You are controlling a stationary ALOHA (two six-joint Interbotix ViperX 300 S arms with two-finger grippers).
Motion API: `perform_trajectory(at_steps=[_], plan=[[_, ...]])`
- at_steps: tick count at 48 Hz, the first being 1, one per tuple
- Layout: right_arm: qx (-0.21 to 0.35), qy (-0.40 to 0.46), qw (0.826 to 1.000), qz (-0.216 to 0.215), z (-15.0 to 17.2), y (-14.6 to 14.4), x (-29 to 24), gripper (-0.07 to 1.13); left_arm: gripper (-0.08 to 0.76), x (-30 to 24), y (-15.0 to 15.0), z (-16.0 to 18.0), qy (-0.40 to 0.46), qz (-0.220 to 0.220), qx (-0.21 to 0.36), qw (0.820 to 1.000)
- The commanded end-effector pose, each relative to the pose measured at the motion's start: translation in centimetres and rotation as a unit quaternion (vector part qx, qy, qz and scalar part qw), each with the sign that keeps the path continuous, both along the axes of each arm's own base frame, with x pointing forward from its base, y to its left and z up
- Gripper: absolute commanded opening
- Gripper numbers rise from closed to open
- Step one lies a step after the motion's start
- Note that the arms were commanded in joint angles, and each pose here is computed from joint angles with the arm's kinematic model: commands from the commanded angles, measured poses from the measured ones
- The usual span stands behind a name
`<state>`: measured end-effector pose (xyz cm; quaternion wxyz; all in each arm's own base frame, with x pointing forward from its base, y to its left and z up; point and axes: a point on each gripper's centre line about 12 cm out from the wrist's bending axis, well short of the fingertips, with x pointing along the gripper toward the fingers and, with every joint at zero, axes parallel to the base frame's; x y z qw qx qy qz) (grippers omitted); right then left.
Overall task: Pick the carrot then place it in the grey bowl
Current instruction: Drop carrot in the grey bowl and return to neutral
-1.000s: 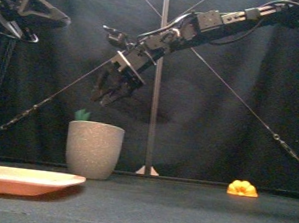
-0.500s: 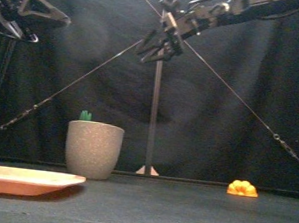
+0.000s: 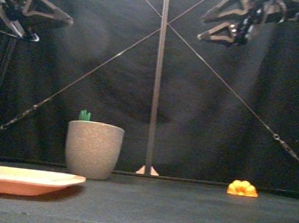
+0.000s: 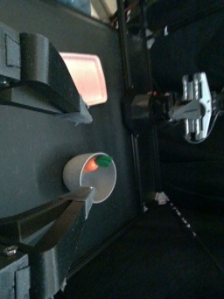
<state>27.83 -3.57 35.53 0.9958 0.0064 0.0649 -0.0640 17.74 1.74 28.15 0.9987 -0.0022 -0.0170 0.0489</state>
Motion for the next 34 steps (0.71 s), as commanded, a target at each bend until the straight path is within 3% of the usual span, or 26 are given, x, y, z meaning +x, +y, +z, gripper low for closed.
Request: perform_trajectory(at_steps=[1, 21, 34], plan=[[0.016, -0.047, 0.999, 0.023, 1.2, 1.6, -3.5, 0.94, -0.013, -0.1, 0.0, 1.6, -0.024, 0.001, 0.003, 1.0], [0.095, -0.046, 0.992, 0.066, -3.9, 4.0, -8.4, 0.94, -0.013, -0.4, 0.1, 1.9, -0.033, 0.004, 0.005, 0.999], [0.08, -0.09, 0.988, 0.092, -4.7, 5.0, -8.7, 0.94, -0.013, -0.4, 0.4, 2.0, -0.033, 0.013, 0.006, 0.999]])
